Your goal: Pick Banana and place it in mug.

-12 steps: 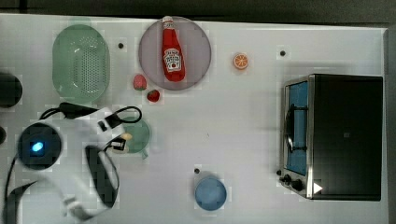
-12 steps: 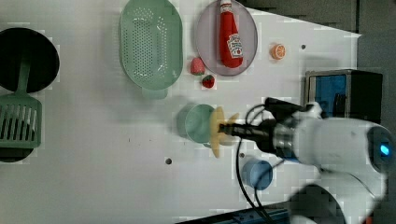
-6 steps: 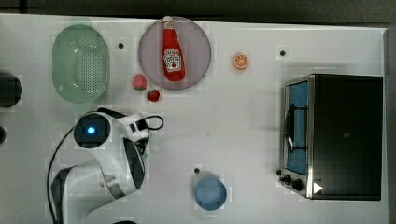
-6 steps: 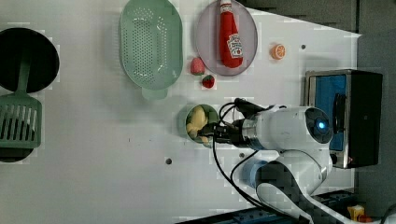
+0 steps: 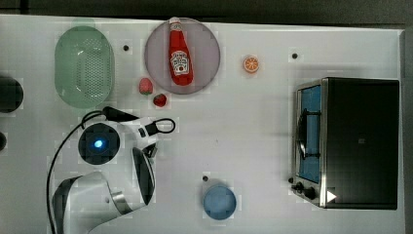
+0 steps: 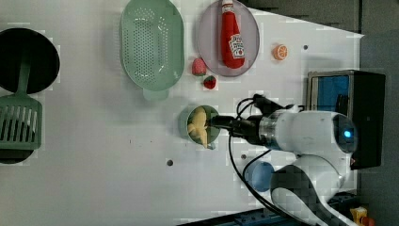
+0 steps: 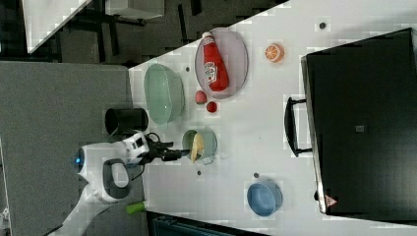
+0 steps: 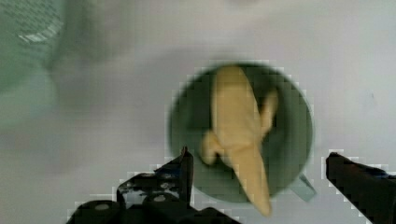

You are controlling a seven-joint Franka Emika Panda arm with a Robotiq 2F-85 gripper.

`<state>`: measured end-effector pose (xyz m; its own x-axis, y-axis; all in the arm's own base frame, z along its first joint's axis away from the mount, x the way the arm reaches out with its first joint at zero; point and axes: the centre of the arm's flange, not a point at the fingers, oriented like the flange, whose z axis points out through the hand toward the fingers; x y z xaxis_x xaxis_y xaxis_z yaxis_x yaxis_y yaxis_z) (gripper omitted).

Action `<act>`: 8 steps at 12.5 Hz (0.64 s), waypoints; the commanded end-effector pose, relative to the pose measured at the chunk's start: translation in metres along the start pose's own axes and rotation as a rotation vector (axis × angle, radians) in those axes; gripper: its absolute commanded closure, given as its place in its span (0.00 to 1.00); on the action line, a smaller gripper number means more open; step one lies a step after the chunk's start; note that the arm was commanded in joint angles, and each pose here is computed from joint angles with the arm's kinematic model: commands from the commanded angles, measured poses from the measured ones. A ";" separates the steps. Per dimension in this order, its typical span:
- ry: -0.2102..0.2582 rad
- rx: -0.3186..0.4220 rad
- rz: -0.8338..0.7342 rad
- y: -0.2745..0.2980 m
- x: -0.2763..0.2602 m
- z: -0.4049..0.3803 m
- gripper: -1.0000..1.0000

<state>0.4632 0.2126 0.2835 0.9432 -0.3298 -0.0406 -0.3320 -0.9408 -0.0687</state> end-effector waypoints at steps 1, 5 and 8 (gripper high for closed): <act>0.104 0.037 0.085 0.009 0.029 -0.083 0.00; 0.082 -0.016 0.252 0.082 0.064 -0.199 0.00; 0.127 0.003 0.378 0.148 0.093 -0.282 0.00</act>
<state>0.5049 0.0477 0.5307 0.7937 -0.6040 0.0722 -0.6018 -0.7970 -0.0516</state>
